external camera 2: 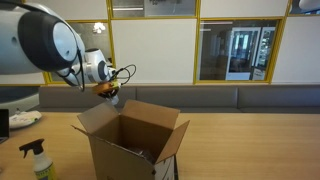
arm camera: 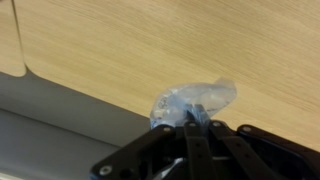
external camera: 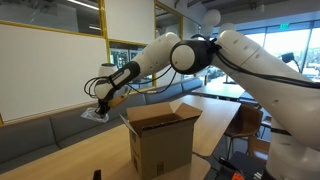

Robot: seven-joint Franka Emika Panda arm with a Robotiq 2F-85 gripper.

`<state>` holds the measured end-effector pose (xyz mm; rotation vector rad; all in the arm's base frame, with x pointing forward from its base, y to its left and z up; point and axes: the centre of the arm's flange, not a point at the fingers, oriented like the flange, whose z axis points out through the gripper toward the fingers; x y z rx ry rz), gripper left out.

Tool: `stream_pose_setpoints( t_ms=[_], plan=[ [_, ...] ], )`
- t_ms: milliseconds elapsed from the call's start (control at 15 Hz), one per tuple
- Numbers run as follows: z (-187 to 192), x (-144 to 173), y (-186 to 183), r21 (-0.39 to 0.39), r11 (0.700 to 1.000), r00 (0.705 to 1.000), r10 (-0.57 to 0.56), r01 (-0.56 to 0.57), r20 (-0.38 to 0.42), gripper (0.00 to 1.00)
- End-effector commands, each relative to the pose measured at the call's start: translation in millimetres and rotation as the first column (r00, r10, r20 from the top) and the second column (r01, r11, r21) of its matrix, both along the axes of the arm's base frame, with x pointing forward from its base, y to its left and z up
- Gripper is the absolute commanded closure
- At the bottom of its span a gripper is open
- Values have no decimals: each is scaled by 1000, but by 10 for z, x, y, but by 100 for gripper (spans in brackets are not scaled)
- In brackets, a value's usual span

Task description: Pick up the objects from the table and put them in the box.

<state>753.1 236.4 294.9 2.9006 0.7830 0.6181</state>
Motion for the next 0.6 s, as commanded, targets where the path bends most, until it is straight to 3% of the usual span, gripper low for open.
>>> stream_pose_setpoints(
  t_ms=[0, 200, 533],
  plan=[
    [564, -449, -275, -81, 994, 997, -77, 79, 32, 96],
    [845, -620, -502, -143, 978, 988, -144, 149, 48, 96],
    [1209, -1046, -974, -227, 932, 958, -287, 281, 9, 96]
  ],
)
